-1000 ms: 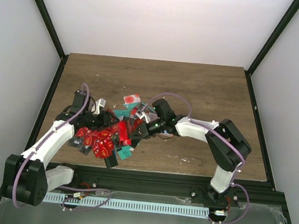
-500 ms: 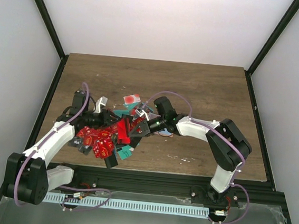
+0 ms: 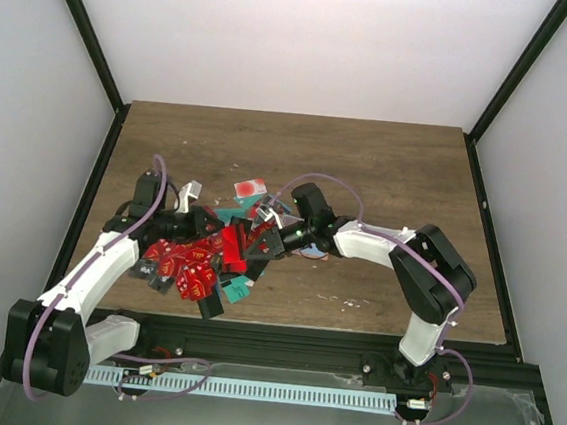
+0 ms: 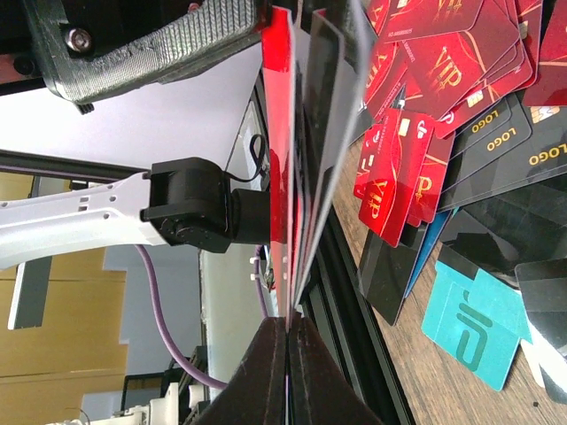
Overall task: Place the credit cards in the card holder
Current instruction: Pick up the credit card from the center of the board.
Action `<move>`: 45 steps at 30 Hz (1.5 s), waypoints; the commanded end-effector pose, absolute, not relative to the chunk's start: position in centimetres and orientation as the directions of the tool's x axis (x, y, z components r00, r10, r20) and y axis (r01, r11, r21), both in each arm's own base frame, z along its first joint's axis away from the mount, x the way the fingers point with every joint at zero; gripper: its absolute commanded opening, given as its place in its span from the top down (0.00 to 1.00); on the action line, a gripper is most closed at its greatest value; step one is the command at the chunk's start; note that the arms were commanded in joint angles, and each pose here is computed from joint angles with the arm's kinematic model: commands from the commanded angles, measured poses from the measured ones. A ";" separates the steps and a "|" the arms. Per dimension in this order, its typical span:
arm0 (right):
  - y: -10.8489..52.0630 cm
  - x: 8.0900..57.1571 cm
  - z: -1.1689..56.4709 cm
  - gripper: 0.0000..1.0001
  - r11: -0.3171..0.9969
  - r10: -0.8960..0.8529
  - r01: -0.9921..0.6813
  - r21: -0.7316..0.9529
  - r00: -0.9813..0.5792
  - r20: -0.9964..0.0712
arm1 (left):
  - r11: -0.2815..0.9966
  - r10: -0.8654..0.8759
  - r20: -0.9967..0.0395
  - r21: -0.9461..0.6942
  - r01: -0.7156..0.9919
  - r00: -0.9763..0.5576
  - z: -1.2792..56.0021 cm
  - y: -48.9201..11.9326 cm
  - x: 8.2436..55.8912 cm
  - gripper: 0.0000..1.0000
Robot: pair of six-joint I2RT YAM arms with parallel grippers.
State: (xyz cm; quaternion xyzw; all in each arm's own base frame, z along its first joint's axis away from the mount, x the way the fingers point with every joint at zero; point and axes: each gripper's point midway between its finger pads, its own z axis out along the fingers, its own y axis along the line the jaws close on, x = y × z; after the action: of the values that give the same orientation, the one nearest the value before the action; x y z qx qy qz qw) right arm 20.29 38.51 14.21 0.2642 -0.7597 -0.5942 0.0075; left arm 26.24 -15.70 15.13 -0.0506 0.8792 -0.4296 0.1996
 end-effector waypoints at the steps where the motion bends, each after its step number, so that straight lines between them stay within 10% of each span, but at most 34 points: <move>1: 39.2 21.4 15.9 0.99 0.106 -0.399 -0.427 0.898 -0.845 -0.355 | 0.622 -0.248 -0.338 -0.774 0.118 -0.908 15.8 -15.7 26.2 0.91; 22: 39.8 22.6 14.0 0.99 0.173 -0.386 -0.407 0.897 -0.866 -0.318 | 0.641 -0.259 -0.336 -0.761 0.099 -0.905 15.2 -15.5 26.5 0.96; 33: 40.6 26.0 6.5 0.65 0.389 -0.378 -0.367 0.845 -0.900 -0.217 | 0.762 -0.267 -0.335 -0.648 0.015 -0.904 12.8 -13.4 28.2 0.96; 45: 37.3 25.0 12.6 0.48 0.318 -0.370 -0.447 0.836 -0.870 -0.325 | 0.751 -0.236 -0.402 -0.653 0.096 -0.885 16.5 -14.0 29.7 0.96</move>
State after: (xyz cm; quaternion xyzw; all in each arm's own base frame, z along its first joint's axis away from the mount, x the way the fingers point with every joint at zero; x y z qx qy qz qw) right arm 25.62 37.97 9.73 0.2267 -0.8296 -0.5099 -0.0173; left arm 29.00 -13.19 14.48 -0.0656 0.9153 -0.3287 0.2233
